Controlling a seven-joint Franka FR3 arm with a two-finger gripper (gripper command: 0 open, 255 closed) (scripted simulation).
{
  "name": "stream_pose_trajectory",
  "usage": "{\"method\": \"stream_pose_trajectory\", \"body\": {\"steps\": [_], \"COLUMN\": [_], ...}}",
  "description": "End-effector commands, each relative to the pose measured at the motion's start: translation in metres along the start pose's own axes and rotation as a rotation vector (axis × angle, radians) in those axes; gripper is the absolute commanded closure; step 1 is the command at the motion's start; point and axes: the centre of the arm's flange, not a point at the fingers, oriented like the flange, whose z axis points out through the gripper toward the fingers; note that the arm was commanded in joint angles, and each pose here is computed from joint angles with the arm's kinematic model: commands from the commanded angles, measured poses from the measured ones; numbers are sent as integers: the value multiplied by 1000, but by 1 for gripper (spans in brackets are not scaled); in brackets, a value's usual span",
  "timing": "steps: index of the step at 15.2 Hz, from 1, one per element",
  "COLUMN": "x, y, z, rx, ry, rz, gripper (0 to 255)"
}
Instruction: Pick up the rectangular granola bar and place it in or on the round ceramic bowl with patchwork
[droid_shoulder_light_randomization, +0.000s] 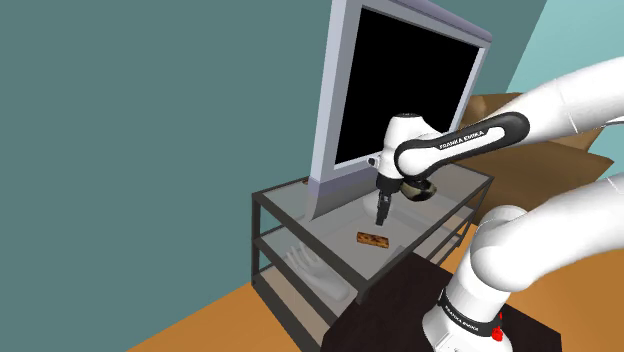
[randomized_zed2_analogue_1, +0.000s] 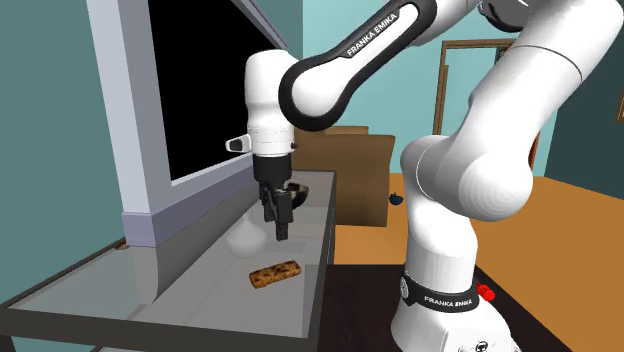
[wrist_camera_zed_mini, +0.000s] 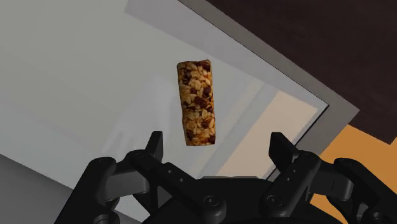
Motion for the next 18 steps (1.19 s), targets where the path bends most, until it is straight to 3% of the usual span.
{"method": "stream_pose_trajectory", "body": {"steps": [1,4,12,18], "x": [0,1,2,2], "y": [7,14,15,15], "z": [29,68,112,115], "rx": [5,15,17,17], "ry": [7,14,15,15], "rz": [-34,-83,-92,-92], "gripper": [0,0,0,0]}}
